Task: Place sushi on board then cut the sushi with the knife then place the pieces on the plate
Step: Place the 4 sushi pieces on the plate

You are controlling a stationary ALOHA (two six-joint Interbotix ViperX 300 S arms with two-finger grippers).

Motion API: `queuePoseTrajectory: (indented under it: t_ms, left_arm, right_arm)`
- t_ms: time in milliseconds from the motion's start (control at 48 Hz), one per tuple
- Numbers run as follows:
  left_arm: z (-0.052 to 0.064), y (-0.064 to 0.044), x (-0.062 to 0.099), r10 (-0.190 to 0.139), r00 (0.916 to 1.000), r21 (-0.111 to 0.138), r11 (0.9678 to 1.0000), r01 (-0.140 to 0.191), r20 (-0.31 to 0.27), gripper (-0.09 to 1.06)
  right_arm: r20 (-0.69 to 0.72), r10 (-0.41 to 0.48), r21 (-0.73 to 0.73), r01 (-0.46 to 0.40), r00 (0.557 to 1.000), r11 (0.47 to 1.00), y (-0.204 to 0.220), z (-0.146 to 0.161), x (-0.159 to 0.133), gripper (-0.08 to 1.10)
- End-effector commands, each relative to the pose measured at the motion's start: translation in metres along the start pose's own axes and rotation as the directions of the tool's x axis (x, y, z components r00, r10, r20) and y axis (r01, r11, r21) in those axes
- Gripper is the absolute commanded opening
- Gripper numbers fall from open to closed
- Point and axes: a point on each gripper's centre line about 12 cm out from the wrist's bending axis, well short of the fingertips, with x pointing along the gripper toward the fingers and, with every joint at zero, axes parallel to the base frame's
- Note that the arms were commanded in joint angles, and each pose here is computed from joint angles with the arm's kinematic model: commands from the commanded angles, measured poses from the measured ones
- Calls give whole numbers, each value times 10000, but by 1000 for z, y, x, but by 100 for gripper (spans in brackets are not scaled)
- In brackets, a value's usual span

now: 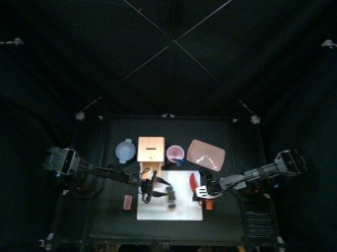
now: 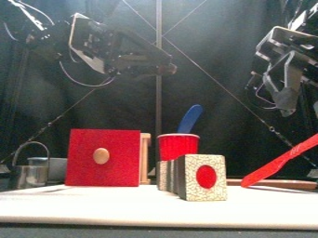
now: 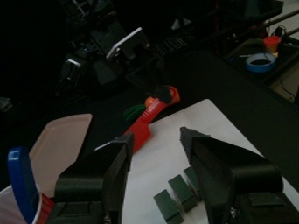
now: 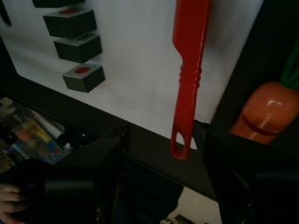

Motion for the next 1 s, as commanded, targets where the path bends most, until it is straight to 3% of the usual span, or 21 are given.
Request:
queuePoseTrajectory:
  t_ms: [21, 167, 271, 396, 562, 667, 812, 958, 1000]
  left_arm:
    - [14, 8, 1, 225, 9988, -2, 9997, -225, 442, 83]
    - [15, 10, 2, 318, 9983, -92, 9995, -314, 482, 83]
    - [14, 16, 2, 553, 9975, -269, 9982, -542, 430, 83]
    - [13, 24, 0, 882, 9953, -558, 9947, -859, 398, 83]
    - [14, 29, 0, 1133, 9929, -858, 9902, -1098, 372, 83]
    - [16, 32, 2, 1348, 9901, -1128, 9851, -1297, 384, 83]
    - [20, 36, 2, 1474, 9879, -1232, 9824, -1405, 486, 83]
    - [12, 39, -10, 1621, 9864, -1317, 9787, -1572, 271, 83]
    - [8, 40, -16, 1702, 9853, -1389, 9762, -1666, 144, 83]
  right_arm:
    - [356, 369, -792, -340, 9987, 9963, 8, 4, -17, 90]
    - [1351, 961, -2412, -614, 9862, 9685, 20, 24, -25, 90]
    - [2146, 1686, -4674, -505, 9620, 8826, 37, 40, -27, 90]
    - [2540, 1850, -6148, 108, 9494, 7886, 48, 58, -24, 89]
    - [2137, 1307, -7013, 589, 9681, 7104, 52, 70, -28, 89]
    - [1524, 922, -7680, 592, 9840, 6377, 55, 76, -31, 89]
    - [1207, 1380, -8516, 311, 9831, 5233, 67, 90, -23, 89]
    - [1272, 1474, -9166, 595, 9809, 3953, 81, 100, -4, 89]
    - [1257, 1381, -9275, 670, 9824, 3677, 84, 101, 3, 89]
